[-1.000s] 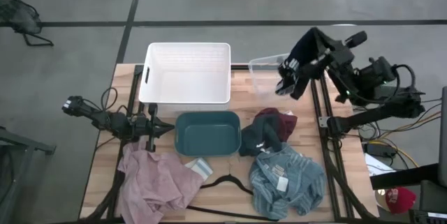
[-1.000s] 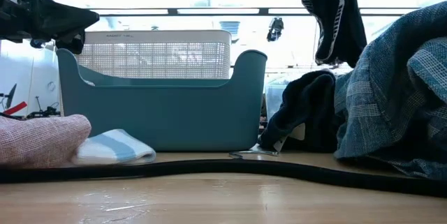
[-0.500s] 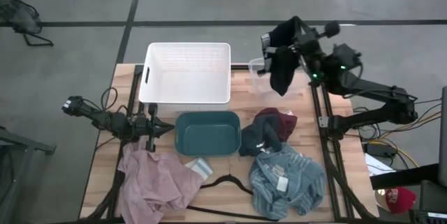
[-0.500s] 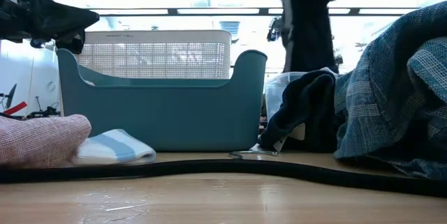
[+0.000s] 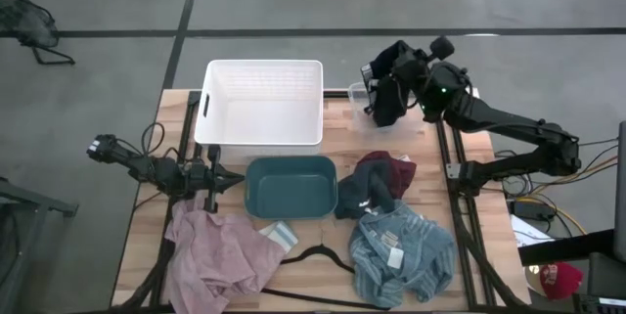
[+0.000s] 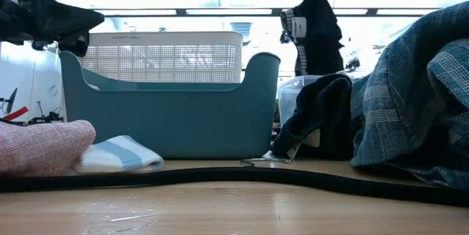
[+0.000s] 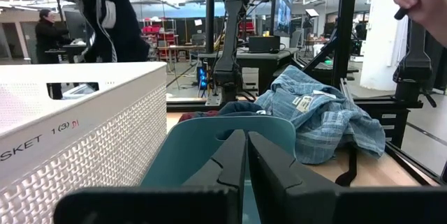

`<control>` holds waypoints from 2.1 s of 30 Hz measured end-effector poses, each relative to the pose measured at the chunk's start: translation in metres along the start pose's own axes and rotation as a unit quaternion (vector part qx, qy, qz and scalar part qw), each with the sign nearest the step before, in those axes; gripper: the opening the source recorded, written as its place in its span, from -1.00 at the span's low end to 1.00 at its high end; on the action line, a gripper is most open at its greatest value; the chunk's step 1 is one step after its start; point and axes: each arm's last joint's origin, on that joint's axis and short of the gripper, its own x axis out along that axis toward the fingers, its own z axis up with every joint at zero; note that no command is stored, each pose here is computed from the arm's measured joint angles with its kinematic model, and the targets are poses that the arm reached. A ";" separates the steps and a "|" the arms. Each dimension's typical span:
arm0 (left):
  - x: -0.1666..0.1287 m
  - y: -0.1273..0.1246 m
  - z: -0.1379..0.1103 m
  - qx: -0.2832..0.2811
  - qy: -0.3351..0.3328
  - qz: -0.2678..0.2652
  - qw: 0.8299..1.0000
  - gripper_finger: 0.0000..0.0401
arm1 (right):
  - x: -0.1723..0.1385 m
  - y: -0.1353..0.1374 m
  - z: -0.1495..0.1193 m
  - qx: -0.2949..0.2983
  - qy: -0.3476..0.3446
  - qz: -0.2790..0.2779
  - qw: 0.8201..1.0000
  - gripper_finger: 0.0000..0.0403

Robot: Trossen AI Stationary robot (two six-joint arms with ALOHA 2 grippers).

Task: Pick & Place Cloths
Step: Put the blue boxers into the transparent bin

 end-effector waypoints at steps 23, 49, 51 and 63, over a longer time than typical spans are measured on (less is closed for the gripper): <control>0.000 0.000 0.000 0.000 0.000 0.000 1.000 -0.87 | 0.004 0.042 -0.059 -0.029 0.098 0.069 0.992 -0.96; 0.000 0.000 0.000 0.000 0.000 0.000 1.000 -0.87 | -0.002 0.078 -0.132 -0.044 0.193 0.085 0.977 -0.95; 0.000 0.000 0.000 0.000 0.000 0.000 1.000 -0.87 | -0.002 0.078 -0.132 -0.044 0.193 0.085 0.976 -0.91; 0.000 0.000 0.000 0.000 0.000 0.000 1.000 -0.87 | -0.003 0.078 -0.132 -0.034 0.194 0.082 0.977 -0.48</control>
